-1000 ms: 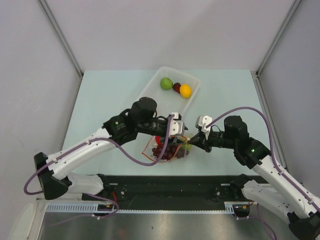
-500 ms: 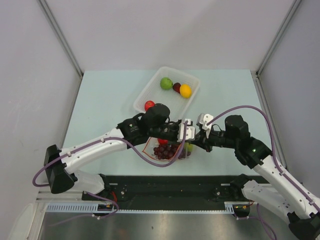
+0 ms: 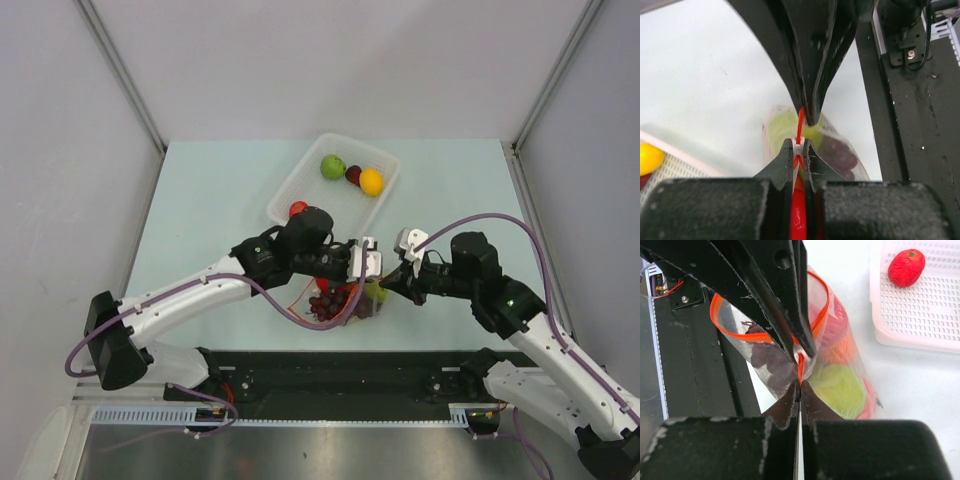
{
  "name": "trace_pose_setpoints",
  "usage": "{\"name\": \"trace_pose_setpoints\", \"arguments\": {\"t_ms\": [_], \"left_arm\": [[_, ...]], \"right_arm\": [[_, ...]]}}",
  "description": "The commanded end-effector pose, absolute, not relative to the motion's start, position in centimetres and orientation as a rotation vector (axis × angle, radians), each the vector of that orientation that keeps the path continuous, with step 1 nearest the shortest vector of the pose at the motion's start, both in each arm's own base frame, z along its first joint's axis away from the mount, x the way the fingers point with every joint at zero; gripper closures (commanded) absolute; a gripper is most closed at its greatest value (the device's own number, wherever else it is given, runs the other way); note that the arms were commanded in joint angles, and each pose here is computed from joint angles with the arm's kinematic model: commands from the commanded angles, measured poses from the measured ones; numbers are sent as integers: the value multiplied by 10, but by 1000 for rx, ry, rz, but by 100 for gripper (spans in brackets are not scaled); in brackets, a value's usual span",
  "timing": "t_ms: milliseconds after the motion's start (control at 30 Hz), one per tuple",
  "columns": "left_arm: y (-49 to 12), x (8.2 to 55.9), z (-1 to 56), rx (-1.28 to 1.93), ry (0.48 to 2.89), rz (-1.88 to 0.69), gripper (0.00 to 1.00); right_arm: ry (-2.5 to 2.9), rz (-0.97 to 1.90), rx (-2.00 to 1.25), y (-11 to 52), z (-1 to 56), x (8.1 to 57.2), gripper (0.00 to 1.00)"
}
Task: Place the food in the zip-top bag and seal the zipper
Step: Zip the zipper food storage bag at the center of the board.
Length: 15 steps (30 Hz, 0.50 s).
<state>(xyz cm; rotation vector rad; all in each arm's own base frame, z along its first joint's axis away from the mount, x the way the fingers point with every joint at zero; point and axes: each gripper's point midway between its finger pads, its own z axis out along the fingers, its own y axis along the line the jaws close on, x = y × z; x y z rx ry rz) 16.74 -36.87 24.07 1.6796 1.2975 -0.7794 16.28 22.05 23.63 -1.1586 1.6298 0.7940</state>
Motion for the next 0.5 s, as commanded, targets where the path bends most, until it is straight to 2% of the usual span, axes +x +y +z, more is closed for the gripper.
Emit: {"name": "trace_pose_setpoints", "arguments": {"t_ms": [0,467], "left_arm": [[-331,177,212,1710,1430,-682,98],[-283,183,205,1653,1541,-608,98]], "right_arm": [[1510,783,-1088,219,280,169,100],[1628,753,-881,178,274,197,100]]}}
